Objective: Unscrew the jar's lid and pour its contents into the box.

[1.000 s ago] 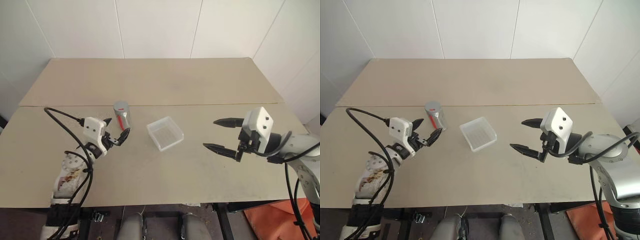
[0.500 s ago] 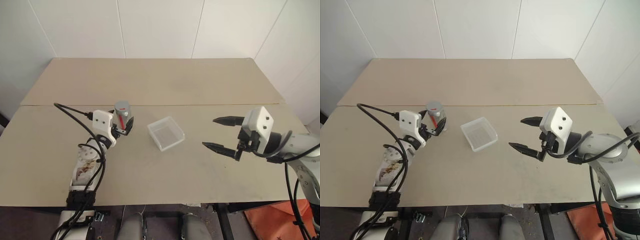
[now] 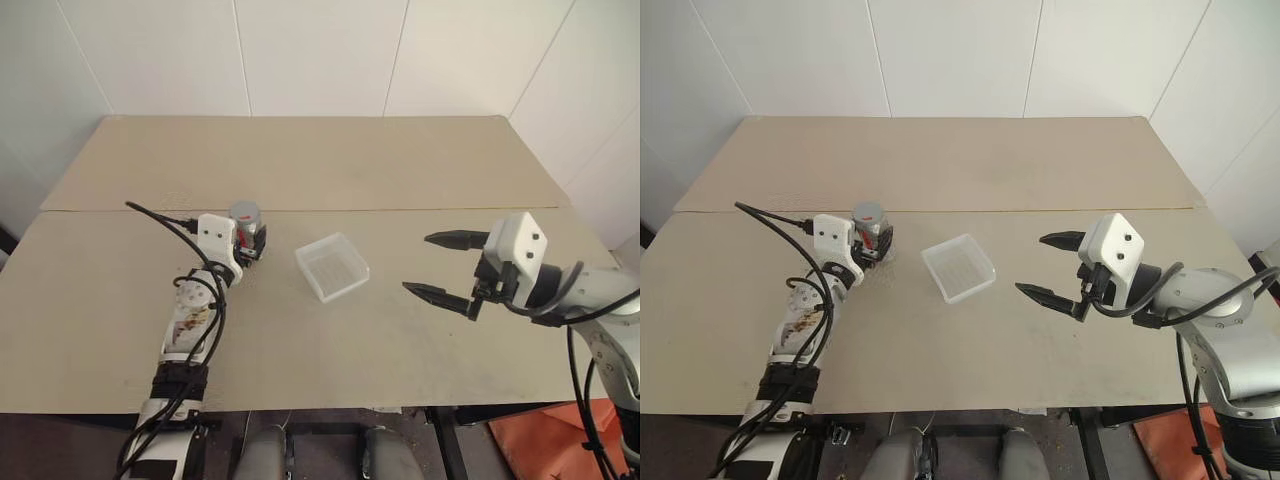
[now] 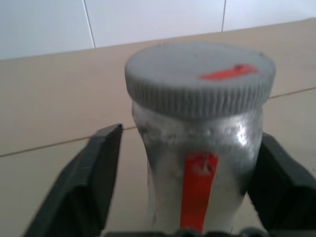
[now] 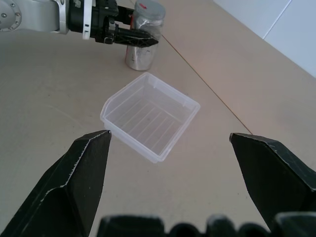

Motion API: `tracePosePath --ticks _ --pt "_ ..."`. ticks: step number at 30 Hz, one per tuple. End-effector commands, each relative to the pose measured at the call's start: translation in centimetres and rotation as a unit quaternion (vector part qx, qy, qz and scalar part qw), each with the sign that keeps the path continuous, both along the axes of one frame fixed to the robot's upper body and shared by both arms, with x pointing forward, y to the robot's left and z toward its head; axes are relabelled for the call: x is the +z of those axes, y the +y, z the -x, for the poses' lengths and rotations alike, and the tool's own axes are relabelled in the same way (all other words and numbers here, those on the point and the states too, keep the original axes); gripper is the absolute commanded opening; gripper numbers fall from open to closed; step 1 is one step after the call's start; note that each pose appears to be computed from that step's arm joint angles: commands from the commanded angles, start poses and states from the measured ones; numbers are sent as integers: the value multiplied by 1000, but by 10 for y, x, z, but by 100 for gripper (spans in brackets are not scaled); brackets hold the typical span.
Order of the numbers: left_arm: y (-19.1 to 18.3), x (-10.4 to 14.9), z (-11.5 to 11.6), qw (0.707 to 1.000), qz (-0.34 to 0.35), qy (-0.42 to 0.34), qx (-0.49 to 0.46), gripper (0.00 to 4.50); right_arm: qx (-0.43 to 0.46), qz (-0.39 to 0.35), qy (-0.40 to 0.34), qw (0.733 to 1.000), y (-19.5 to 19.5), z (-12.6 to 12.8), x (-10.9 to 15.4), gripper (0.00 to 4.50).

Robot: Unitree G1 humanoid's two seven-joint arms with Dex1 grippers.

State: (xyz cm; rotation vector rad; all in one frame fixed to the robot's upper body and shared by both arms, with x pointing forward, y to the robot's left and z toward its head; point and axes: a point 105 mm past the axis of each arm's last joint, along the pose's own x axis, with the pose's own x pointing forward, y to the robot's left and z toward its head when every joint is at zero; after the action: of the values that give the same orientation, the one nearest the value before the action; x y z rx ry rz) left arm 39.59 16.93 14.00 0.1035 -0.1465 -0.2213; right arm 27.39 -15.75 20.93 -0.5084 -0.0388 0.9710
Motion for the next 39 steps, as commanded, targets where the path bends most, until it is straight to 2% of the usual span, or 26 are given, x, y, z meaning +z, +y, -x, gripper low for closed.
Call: tracePosePath --ticks 1,2,6,10,15,19,23,31,39 --pt "-3 19 -2 999 2 -40 -7 232 7 -3 -43 999 4 3 17 450" --pt "-4 20 -1 999 1 -43 -12 202 9 -3 -42 999 5 3 16 450" --pt "-10 24 1 998 -8 -51 -37 202 11 -6 -44 999 8 4 16 450" --pt "-24 44 14 988 -29 -59 -141 202 29 -20 -51 998 20 1 22 450" --pt "-29 74 32 948 -77 -32 -308 202 92 -80 -52 991 57 -8 45 450" --pt "-30 84 44 907 -115 -4 -405 202 139 -114 -34 983 85 -13 60 450" --pt "-43 92 54 874 -96 -7 -476 202 160 -147 -15 976 109 -18 73 450" --pt "-76 101 59 845 -63 -50 -528 202 142 -150 15 978 134 -34 75 450" --pt "-83 98 64 833 -62 -66 -546 202 108 -140 23 984 138 -47 72 450"
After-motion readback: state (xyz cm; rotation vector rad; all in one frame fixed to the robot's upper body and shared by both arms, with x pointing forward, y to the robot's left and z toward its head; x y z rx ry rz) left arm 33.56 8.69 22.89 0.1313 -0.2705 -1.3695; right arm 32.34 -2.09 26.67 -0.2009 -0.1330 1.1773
